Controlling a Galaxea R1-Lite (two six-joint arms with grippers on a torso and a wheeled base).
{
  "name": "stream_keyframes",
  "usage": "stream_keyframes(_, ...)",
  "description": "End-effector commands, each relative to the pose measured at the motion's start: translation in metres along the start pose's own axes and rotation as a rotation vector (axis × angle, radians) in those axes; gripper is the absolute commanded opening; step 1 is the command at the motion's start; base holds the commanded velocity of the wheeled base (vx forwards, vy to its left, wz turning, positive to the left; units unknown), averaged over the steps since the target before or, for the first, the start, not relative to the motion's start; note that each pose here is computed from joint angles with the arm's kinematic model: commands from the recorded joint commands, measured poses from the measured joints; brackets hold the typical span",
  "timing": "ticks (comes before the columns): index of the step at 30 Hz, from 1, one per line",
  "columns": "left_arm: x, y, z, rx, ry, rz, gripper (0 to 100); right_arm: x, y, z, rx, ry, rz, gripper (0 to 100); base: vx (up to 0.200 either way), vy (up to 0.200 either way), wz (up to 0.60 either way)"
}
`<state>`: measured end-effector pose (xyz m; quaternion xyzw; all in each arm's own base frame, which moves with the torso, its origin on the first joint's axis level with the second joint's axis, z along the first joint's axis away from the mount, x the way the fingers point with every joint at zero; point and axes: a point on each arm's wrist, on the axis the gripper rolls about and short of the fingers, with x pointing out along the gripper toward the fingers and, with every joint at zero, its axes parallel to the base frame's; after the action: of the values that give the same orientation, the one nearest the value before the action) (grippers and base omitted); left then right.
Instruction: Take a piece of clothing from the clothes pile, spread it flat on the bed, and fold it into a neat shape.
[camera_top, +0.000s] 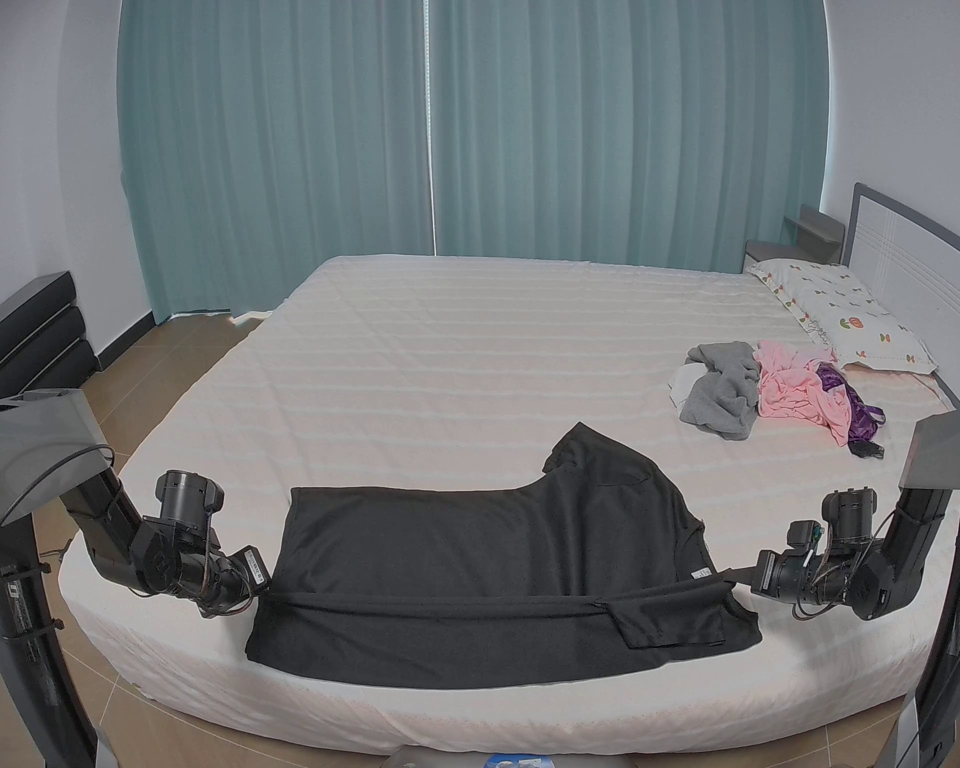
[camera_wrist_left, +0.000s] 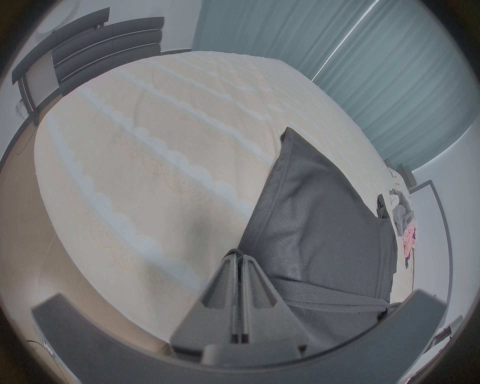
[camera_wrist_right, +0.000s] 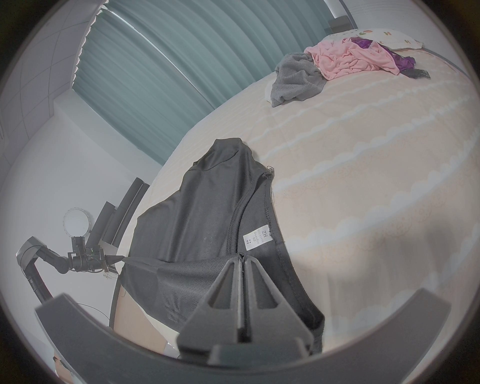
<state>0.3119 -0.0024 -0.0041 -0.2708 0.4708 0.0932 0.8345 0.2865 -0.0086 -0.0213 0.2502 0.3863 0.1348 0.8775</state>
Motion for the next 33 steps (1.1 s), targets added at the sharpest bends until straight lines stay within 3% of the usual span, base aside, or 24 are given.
stream_keyframes(1, 0.005, 0.001, -0.001, -0.003, 0.011, 0.007, 0, 0.004, -0.003, -0.003, 0.008, 0.014, -0.004, 0, 0.000, 0.000, 0.00)
stream_keyframes(4, 0.004, 0.001, -0.001, -0.002, 0.010, 0.003, 0, 0.005, -0.004, -0.002, 0.008, 0.014, -0.004, 0, 0.000, 0.000, 0.00)
stream_keyframes(5, 0.004, 0.001, -0.001, -0.002, 0.010, 0.003, 100, 0.005, -0.004, -0.002, 0.008, 0.014, -0.004, 0, 0.000, 0.000, 0.00)
stream_keyframes(6, 0.004, 0.001, -0.001, -0.002, 0.010, 0.003, 100, 0.005, -0.003, -0.003, 0.007, 0.016, -0.004, 100, 0.000, 0.000, 0.00)
stream_keyframes(13, -0.003, 0.000, -0.001, -0.004, 0.001, -0.001, 100, -0.002, 0.002, 0.002, 0.015, -0.013, 0.011, 100, 0.000, 0.000, 0.00)
stream_keyframes(21, -0.055, -0.002, 0.001, -0.016, -0.097, -0.054, 100, -0.036, 0.028, 0.023, 0.103, -0.136, 0.066, 100, 0.000, 0.000, 0.00)
stream_keyframes(26, -0.085, -0.006, -0.003, -0.106, -0.153, -0.108, 100, -0.052, 0.036, 0.018, 0.128, -0.147, 0.078, 100, 0.000, 0.000, 0.00)
stream_keyframes(33, -0.101, -0.005, -0.008, -0.115, -0.167, -0.139, 100, -0.055, 0.037, 0.011, 0.132, -0.129, 0.074, 100, 0.000, 0.000, 0.00)
